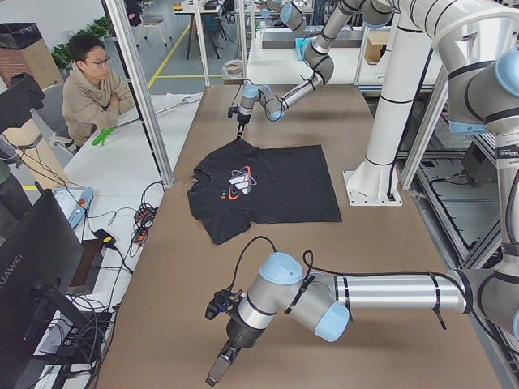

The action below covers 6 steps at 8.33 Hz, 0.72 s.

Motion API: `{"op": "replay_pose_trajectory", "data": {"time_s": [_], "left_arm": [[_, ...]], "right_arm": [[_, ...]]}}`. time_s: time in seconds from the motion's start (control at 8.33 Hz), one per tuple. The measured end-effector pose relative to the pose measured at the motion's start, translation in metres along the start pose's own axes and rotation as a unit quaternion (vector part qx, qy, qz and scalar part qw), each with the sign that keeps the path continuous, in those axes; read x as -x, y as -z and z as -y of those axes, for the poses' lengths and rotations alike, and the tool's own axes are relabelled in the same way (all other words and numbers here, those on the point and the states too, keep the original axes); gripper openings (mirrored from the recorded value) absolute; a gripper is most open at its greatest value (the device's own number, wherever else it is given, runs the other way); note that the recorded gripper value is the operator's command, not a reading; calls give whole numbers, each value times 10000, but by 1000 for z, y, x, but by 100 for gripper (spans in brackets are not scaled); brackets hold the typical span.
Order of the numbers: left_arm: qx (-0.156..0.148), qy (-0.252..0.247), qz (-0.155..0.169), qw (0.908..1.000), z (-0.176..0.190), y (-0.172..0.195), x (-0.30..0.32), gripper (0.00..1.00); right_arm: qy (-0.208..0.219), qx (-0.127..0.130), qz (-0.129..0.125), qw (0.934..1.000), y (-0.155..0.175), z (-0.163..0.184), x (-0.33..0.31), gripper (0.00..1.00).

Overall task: Fold clothes
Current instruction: 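Move the right gripper in toward the shirt's sleeve nearest it, then position the right gripper over the shoulder while the left arm enters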

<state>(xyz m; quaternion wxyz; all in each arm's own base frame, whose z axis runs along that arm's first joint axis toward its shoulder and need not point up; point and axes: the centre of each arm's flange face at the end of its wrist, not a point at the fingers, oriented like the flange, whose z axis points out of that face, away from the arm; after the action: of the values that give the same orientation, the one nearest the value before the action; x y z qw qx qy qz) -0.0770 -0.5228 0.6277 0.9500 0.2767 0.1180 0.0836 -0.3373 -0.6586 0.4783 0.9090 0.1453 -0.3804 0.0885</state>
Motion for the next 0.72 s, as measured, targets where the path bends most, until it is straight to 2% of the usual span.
{"op": "replay_pose_trajectory", "data": {"time_s": [0.24,0.48,0.72], "left_arm": [[-1,2,-1,10000,0,0,0,100],[0,1,-2,10000,0,0,0,100],[26,1,-8,10000,-1,-2,0,100]], "right_arm": [[42,26,202,9998,25,3,23,0],[-30,92,312,9995,69,4,74,0],[-170,198,397,9989,85,-2,129,0]]}}
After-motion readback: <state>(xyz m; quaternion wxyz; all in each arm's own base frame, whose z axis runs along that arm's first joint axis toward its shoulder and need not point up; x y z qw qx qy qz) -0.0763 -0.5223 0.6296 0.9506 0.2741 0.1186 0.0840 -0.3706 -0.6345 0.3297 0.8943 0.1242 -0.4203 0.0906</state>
